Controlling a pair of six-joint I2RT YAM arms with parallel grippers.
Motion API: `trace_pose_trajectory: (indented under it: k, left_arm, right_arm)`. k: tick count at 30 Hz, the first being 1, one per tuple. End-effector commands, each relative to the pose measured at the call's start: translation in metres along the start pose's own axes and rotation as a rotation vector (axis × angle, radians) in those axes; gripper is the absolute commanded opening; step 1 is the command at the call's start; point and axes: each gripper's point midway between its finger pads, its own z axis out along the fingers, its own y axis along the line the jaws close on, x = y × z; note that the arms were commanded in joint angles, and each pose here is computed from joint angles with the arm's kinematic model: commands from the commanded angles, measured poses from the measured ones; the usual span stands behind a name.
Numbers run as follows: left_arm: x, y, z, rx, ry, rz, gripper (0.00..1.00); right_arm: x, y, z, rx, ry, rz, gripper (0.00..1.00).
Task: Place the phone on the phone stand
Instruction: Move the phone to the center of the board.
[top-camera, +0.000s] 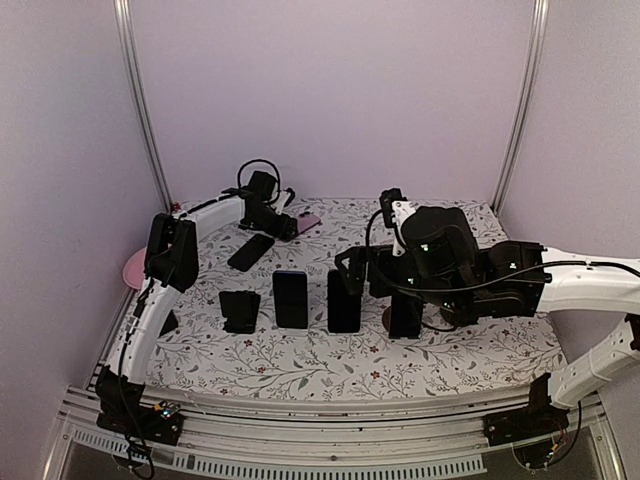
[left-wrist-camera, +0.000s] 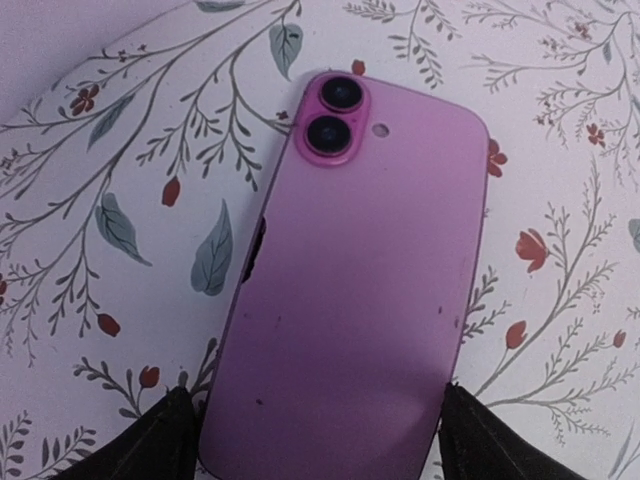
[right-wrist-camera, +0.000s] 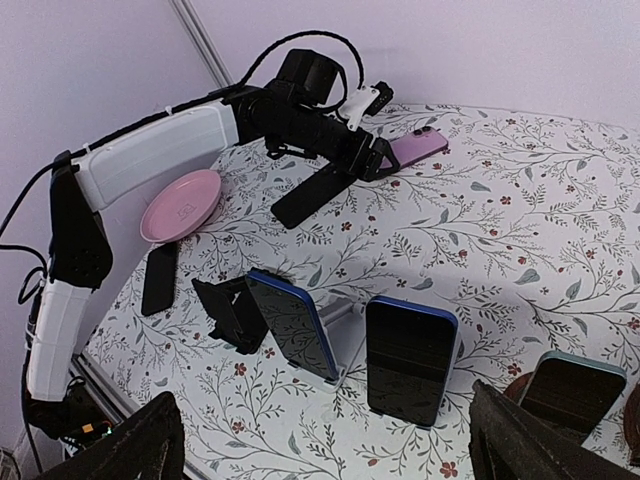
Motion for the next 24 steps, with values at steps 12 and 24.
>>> trace_pose_trajectory:
  k: [12, 24]
  left_arm:
    - [0.040, -0.008, -0.007, -0.074, 0.131, -0.008, 0.57]
    - [0.012, -0.022, -0.033, -0.026, 0.014, 0.006, 0.72]
  right_arm:
    - [-0.008, -0.006, -0.007, 0.003, -0.026, 0.030, 0.99]
    - [-0.005, -0.008, -0.009, -0.003, -0.025, 0.039, 0.99]
